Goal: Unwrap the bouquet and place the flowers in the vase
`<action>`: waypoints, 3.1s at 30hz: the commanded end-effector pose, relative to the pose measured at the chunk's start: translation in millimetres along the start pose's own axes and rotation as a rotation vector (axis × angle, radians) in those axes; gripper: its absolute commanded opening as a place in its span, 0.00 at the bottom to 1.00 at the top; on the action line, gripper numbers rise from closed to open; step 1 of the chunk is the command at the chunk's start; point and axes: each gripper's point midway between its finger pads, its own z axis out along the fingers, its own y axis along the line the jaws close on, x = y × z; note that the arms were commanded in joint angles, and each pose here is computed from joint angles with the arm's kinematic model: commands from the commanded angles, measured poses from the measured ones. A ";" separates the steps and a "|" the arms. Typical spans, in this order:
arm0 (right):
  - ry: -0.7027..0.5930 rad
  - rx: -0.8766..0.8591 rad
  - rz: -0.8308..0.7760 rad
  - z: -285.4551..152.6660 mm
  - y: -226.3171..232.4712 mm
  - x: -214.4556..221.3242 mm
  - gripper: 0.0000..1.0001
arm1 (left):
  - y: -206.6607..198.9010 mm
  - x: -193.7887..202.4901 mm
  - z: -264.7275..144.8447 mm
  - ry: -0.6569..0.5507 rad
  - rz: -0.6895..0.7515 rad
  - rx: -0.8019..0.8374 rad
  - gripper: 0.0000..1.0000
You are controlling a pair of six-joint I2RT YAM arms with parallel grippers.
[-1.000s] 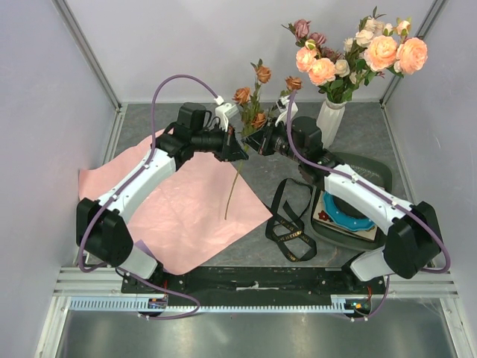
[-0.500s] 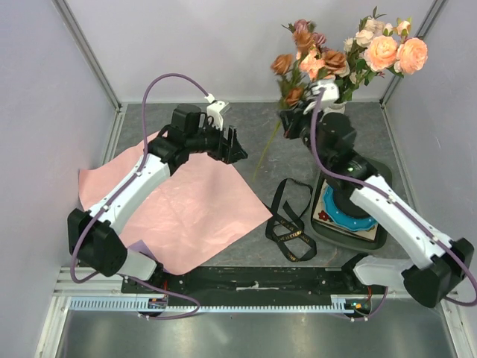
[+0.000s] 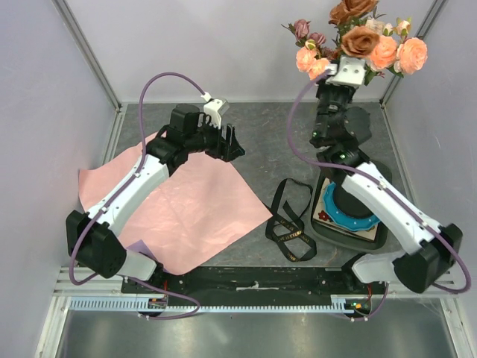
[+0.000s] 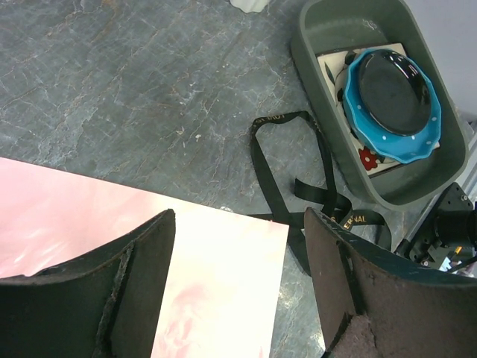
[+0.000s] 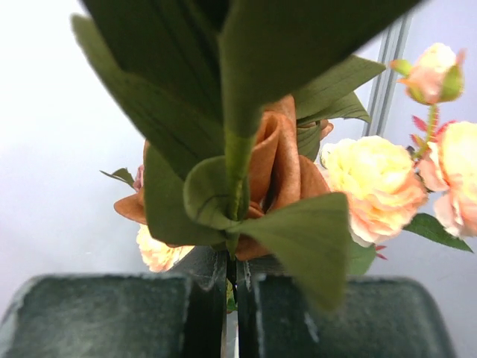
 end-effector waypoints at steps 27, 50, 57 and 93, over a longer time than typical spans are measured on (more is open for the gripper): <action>-0.103 0.236 -0.188 81.3 -33.0 21.1 0.00 | 18.4 -11.0 0.6 -0.039 -0.074 0.003 0.77; 0.150 0.275 -0.149 50.5 -56.7 182.6 0.00 | 18.5 -12.0 -0.5 -0.040 -0.079 0.010 0.77; 0.251 0.280 -0.176 48.1 -58.4 233.3 0.00 | 19.4 -14.8 -3.2 -0.050 -0.078 0.005 0.77; 0.740 0.099 -0.067 -50.4 -51.3 277.4 0.94 | 11.4 -32.4 -23.6 -0.114 -0.085 0.041 0.77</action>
